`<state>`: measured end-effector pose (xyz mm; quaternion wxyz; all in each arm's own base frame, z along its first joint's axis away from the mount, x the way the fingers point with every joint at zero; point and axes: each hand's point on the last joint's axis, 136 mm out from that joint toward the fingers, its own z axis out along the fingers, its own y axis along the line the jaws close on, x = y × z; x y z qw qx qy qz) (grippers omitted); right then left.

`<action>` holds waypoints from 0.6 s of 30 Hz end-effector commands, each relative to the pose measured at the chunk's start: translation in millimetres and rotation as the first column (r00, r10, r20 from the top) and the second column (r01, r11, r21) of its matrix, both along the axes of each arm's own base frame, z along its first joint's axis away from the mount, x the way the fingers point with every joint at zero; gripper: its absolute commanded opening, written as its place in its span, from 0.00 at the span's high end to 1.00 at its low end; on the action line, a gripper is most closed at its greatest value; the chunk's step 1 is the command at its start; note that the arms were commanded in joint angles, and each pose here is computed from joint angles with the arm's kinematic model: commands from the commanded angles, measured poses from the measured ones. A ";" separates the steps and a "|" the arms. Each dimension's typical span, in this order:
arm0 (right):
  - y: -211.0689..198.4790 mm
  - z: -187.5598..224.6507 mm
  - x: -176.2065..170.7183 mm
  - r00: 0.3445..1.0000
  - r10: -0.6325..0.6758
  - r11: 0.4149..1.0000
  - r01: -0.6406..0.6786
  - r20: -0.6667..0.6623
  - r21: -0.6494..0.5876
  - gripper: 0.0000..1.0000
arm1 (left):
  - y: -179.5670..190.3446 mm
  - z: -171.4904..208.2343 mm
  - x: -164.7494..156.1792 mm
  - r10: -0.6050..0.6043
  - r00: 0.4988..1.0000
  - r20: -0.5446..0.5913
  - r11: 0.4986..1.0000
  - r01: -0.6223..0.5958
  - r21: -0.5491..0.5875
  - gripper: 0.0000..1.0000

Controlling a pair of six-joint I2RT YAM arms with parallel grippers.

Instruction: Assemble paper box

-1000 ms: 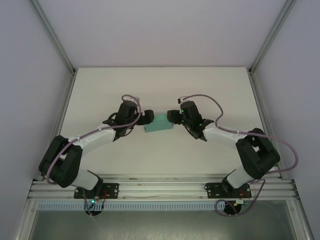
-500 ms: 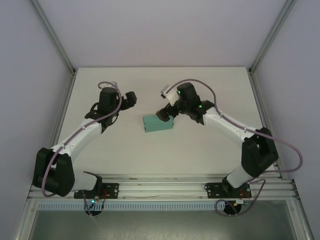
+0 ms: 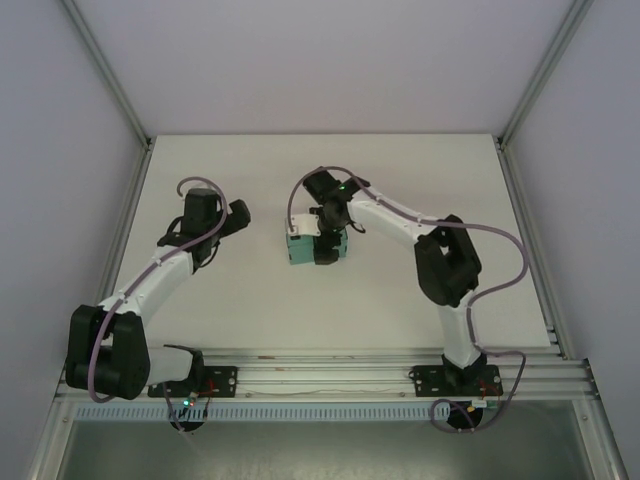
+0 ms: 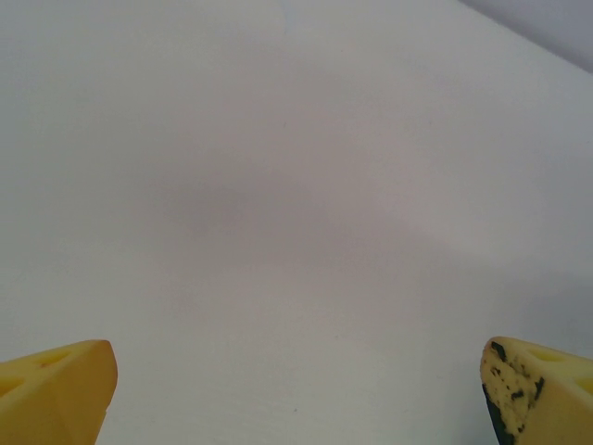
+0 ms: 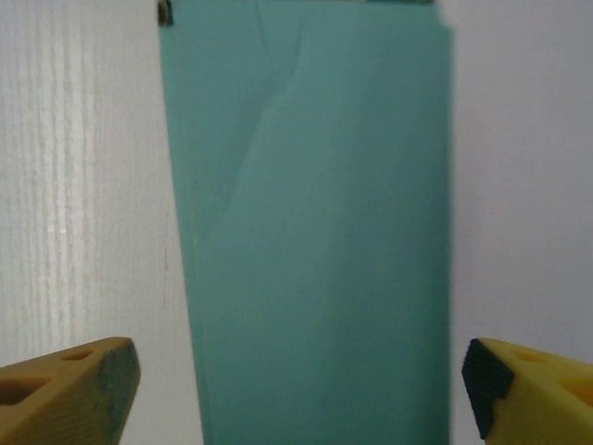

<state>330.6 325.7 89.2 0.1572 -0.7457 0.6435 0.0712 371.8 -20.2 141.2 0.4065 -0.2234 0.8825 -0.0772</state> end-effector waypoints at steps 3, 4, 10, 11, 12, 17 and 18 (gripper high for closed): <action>-8.9 -5.1 9.2 0.996 0.007 0.995 0.003 0.087 -0.105 0.20 | 7.4 -6.2 -6.3 0.021 0.999 -0.027 1.000 -0.021 0.016 0.00; -8.9 -7.4 11.0 0.995 0.000 0.994 0.011 0.099 -0.112 0.22 | 7.5 -6.0 -6.4 0.023 0.999 -0.028 1.000 -0.022 0.015 0.00; -10.8 -6.9 23.3 0.984 -0.050 0.990 0.072 0.173 -0.124 0.47 | 8.0 -2.7 -7.5 0.021 1.000 -0.019 1.000 -0.021 0.019 0.00; -12.0 -4.7 25.8 0.981 -0.063 0.989 0.086 0.186 -0.120 0.48 | 7.6 -1.6 -8.1 0.020 1.000 -0.015 1.000 -0.020 0.016 0.00; -12.5 -3.1 26.3 0.978 -0.070 0.988 0.095 0.197 -0.119 0.49 | 7.6 -1.0 -8.9 0.019 1.000 -0.012 1.000 -0.019 0.017 0.00; -23.8 9.5 43.2 0.929 -0.147 0.977 0.189 0.340 -0.096 0.56 | 10.3 4.5 -13.1 0.032 0.999 0.011 0.999 -0.032 0.017 0.00; -26.0 11.3 48.1 0.909 -0.167 0.973 0.214 0.382 -0.085 0.56 | 10.6 6.1 -14.0 0.034 0.999 0.017 0.999 -0.035 0.017 0.00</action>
